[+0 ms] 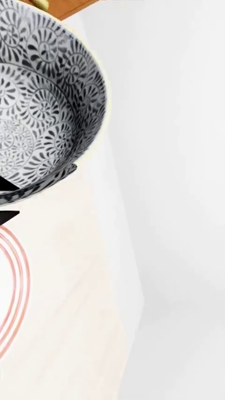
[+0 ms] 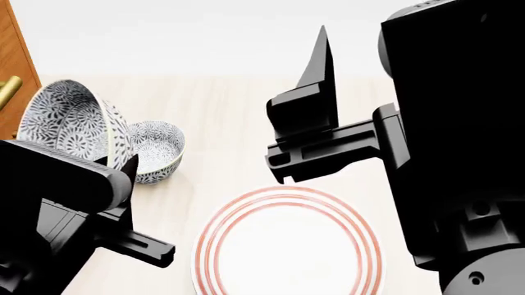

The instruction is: Put the bowl at the front on the plate.

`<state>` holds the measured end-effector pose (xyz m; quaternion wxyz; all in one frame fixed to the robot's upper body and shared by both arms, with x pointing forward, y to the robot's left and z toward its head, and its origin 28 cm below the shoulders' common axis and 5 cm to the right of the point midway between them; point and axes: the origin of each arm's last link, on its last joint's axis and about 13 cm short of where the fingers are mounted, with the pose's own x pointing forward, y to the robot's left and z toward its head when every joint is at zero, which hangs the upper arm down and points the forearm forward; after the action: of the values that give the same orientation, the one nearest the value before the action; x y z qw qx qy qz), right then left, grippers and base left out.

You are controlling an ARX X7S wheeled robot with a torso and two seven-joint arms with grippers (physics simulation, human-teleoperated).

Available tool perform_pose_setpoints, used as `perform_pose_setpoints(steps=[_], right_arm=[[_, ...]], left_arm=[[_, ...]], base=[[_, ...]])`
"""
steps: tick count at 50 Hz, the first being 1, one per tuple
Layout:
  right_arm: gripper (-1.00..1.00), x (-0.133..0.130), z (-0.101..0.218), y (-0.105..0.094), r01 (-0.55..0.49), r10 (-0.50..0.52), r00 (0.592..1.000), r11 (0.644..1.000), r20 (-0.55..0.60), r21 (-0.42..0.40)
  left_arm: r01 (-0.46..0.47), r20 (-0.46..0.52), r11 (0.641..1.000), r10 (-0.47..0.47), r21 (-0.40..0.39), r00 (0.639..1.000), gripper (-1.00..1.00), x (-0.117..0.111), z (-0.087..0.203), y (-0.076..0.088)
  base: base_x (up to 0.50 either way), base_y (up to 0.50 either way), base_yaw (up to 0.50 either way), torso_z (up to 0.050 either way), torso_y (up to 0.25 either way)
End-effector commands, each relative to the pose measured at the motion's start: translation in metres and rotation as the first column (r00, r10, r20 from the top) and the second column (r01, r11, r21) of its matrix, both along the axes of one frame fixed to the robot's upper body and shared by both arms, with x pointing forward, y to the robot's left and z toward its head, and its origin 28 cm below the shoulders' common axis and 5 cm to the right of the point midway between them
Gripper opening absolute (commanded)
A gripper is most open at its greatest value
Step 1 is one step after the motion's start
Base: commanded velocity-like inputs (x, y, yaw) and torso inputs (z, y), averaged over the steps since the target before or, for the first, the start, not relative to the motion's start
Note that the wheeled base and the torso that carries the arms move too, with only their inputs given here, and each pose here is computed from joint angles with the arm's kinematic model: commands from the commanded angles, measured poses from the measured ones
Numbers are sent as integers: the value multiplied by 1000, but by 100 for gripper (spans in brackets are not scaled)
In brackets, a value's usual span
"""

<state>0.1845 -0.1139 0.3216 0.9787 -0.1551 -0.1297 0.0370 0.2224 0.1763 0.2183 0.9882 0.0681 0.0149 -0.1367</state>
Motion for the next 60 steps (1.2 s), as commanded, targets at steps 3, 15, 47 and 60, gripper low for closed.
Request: perform_pose_setpoints(steps=[3, 15, 47, 60], right_arm=[[100, -1, -1, 1, -1, 1, 1000, 1000, 1, -1], [100, -2, 3, 1, -3, 3, 1000, 1000, 11, -2], [100, -7, 8, -1, -2, 2, 999, 1000, 45, -1], [100, -12, 16, -3, 9, -9, 998, 1000, 62, -5]], left_arm=[[21, 28, 998, -23, 56, 999, -100, 10, 4, -4], [69, 25, 980, -75, 184, 997, -100, 15, 0, -10], [209, -101, 907, -184, 366, 978, -100, 51, 9, -25], [261, -155, 878, -216, 400, 964, -100, 60, 11, -31]], base=[[0, 0, 0, 0, 0], [0, 0, 0, 0, 1], [0, 0, 0, 0, 1], [0, 0, 0, 0, 0]])
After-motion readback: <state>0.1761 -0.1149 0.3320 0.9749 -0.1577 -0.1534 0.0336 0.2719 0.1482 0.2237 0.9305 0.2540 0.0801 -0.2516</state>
